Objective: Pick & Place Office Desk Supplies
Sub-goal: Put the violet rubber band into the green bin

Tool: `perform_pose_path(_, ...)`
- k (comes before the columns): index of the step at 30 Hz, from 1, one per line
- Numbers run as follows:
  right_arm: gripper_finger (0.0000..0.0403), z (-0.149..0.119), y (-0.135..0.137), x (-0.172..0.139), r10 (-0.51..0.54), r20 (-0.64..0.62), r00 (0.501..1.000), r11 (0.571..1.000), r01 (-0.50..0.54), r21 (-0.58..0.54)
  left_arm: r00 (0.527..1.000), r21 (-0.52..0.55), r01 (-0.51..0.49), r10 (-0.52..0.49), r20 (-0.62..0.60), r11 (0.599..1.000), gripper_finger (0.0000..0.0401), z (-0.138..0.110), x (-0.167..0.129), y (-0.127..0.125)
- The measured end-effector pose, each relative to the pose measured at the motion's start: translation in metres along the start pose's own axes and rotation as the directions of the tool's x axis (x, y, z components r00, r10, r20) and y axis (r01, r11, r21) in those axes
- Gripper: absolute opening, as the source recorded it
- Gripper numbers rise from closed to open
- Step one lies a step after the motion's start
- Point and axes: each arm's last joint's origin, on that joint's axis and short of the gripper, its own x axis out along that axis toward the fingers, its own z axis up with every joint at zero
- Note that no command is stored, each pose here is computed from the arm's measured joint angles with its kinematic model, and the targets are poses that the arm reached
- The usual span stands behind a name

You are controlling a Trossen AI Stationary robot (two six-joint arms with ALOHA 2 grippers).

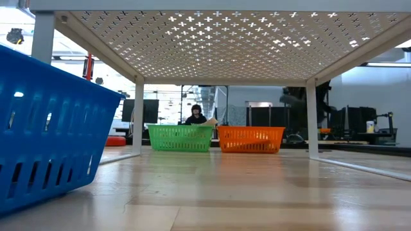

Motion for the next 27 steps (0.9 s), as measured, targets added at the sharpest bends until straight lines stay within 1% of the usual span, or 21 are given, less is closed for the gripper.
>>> perform_pose_path(5,0.0180,-0.005,0.005,0.014,-0.023,-0.065,0.998,1.000,0.022,-0.008,1.000,0.047,-0.004,0.003,0.017,0.999,0.0195,0.004,-0.004,0.000)
perform_pose_path(8,0.0170,-0.008,0.007,0.018,-0.044,-0.099,0.994,0.999,0.042,-0.021,1.000,0.049,-0.005,0.005,0.016,0.999,0.0190,0.003,-0.004,0.000)
perform_pose_path(14,0.0169,-0.016,0.002,0.032,-0.072,-0.161,0.984,0.997,0.070,-0.021,1.000,0.045,-0.004,0.005,-0.002,0.999,0.0182,0.002,-0.004,0.001)
perform_pose_path(18,0.0173,-0.027,-0.010,0.042,-0.056,-0.168,0.984,0.998,0.061,0.021,1.000,0.045,-0.004,0.004,-0.002,0.999,0.0179,0.002,-0.004,0.001)
perform_pose_path(21,0.0167,-0.031,-0.012,0.040,-0.039,-0.134,0.990,0.998,0.044,0.036,1.000,0.045,-0.004,0.004,-0.002,0.999,0.0180,0.002,-0.004,0.001)
perform_pose_path(24,0.0133,-0.030,-0.013,0.034,-0.030,-0.112,0.993,0.999,0.034,0.042,1.000,0.045,-0.004,0.004,-0.001,0.999,0.0180,0.002,-0.004,0.001)
perform_pose_path(27,0.0073,-0.030,-0.013,0.032,-0.013,-0.109,0.994,0.999,0.017,0.038,1.000,0.045,-0.002,0.002,0.001,0.999,0.0176,0.002,-0.004,0.001)
